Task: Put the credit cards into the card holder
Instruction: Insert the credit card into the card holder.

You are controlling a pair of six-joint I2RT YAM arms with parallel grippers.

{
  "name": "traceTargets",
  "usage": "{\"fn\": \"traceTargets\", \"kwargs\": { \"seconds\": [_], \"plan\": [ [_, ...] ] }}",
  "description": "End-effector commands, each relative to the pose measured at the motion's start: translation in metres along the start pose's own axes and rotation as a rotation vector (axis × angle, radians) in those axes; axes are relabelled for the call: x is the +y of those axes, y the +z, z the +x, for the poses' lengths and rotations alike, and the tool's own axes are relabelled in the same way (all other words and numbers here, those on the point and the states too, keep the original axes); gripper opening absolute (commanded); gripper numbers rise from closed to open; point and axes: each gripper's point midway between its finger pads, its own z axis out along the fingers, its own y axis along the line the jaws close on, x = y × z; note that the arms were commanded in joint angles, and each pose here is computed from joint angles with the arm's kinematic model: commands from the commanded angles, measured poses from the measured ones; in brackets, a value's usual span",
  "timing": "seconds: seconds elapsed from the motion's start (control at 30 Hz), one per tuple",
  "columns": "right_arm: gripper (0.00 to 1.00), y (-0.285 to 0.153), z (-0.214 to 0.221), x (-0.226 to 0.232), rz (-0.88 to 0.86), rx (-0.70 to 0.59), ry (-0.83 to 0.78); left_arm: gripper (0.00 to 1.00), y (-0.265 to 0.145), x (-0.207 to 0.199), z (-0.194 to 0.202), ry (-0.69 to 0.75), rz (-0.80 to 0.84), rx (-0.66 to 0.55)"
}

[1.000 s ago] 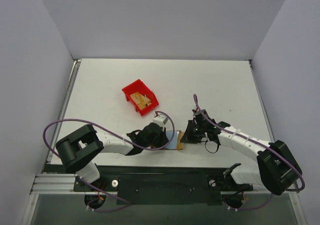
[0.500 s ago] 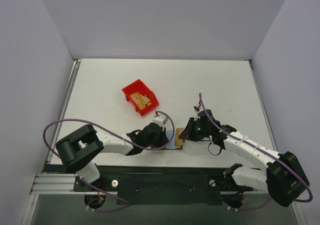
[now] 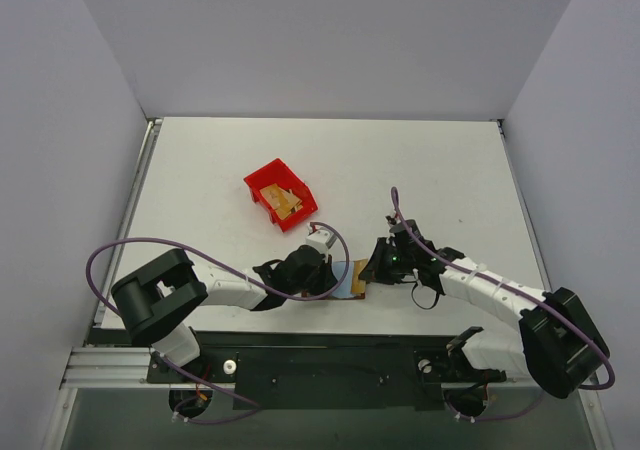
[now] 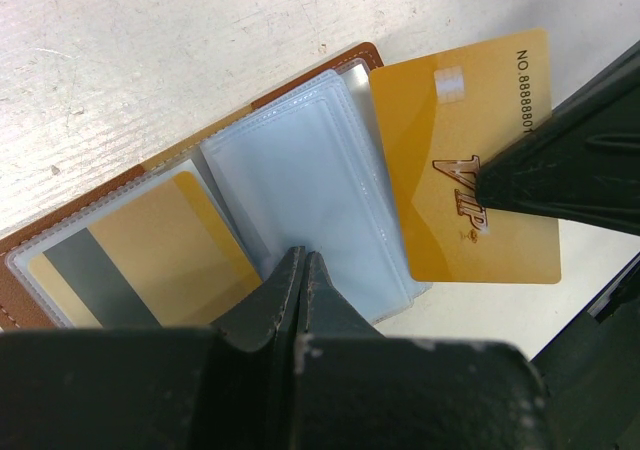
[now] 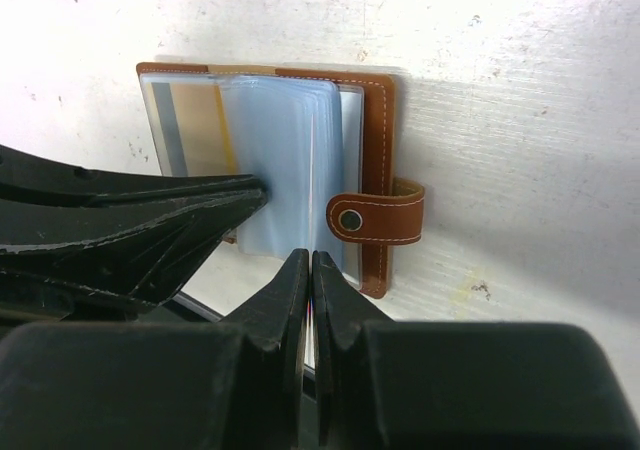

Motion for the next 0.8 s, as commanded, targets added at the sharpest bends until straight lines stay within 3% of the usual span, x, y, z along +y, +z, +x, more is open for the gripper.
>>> {"fn": "traceTargets", "kwargs": {
  "seconds": [0.0, 0.77],
  "plan": [
    [0.00, 0.0022, -0.0078, -0.0020, 0.015, -0.034, 0.005, 0.00, -0.0054, 0.0351, 0.0397, 0.030, -0.114, 0.132],
    [0.00, 0.0122, -0.0027, -0.0042, 0.012, -0.008, 0.024, 0.00, -0.0047, 0.0342, 0.0405, 0.028, -0.110, 0.137]
  ]
}}
